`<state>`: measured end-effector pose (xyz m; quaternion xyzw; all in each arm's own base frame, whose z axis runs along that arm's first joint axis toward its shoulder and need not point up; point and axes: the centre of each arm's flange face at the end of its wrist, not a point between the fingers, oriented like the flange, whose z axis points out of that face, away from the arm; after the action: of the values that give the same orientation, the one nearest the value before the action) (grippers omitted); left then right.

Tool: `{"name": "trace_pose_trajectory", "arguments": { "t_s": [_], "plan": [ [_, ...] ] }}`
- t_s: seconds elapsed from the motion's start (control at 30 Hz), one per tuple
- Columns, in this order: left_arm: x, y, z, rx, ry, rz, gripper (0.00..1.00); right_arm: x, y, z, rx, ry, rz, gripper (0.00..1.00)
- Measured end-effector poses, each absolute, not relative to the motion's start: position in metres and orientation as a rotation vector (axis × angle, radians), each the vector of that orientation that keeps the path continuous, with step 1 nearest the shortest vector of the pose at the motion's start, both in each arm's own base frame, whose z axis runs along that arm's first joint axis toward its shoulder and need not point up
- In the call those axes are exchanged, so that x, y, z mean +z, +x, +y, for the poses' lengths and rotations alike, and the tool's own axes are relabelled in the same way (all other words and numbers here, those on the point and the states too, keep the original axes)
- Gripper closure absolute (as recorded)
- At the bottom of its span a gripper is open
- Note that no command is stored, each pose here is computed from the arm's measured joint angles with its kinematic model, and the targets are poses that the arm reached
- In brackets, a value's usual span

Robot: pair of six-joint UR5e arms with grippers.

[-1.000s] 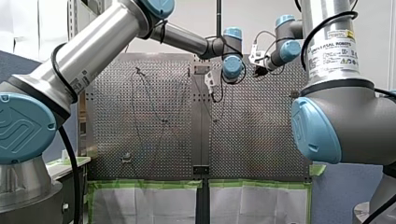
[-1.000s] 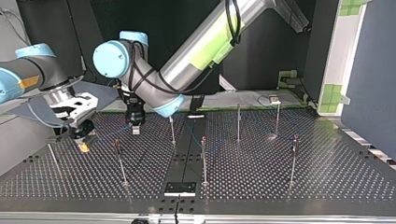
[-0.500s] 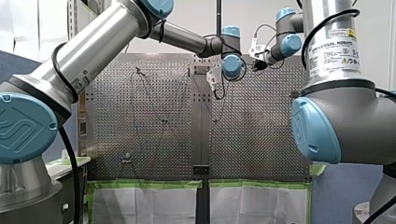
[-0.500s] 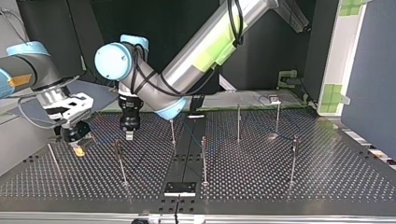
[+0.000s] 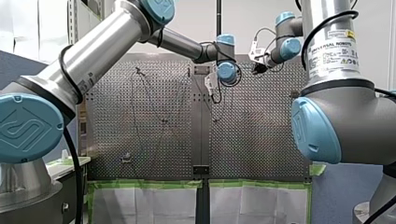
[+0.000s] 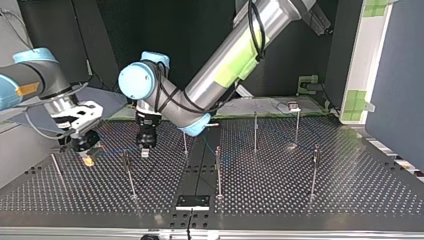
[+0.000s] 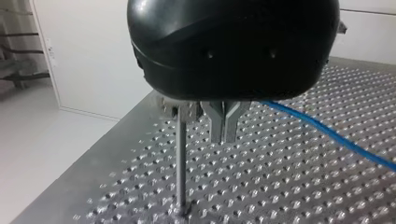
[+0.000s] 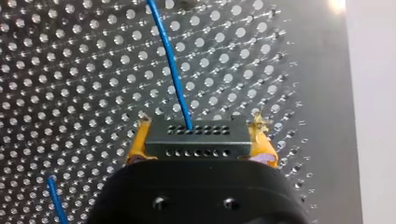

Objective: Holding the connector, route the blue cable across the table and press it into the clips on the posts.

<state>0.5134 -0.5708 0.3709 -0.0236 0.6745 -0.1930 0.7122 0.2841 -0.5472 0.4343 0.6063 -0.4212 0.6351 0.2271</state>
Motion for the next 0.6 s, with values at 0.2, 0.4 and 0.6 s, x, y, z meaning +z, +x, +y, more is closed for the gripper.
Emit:
{"name": "trace_pose_trajectory", "arguments": {
  "t_s": [0.2,0.4,0.6],
  "plan": [
    [0.37,0.534,-0.557,-0.43,-0.054,1.485,1.0,0.431,0.279,-0.555,1.742,1.662,-1.17,1.0],
    [0.371,0.544,-0.549,-0.434,-0.051,1.48,1.0,0.432,0.271,-0.564,1.737,1.646,-1.172,1.0],
    [0.373,0.552,-0.545,-0.451,-0.041,1.466,1.0,0.439,0.268,-0.57,1.75,1.637,-1.152,1.0]
  ]
}}
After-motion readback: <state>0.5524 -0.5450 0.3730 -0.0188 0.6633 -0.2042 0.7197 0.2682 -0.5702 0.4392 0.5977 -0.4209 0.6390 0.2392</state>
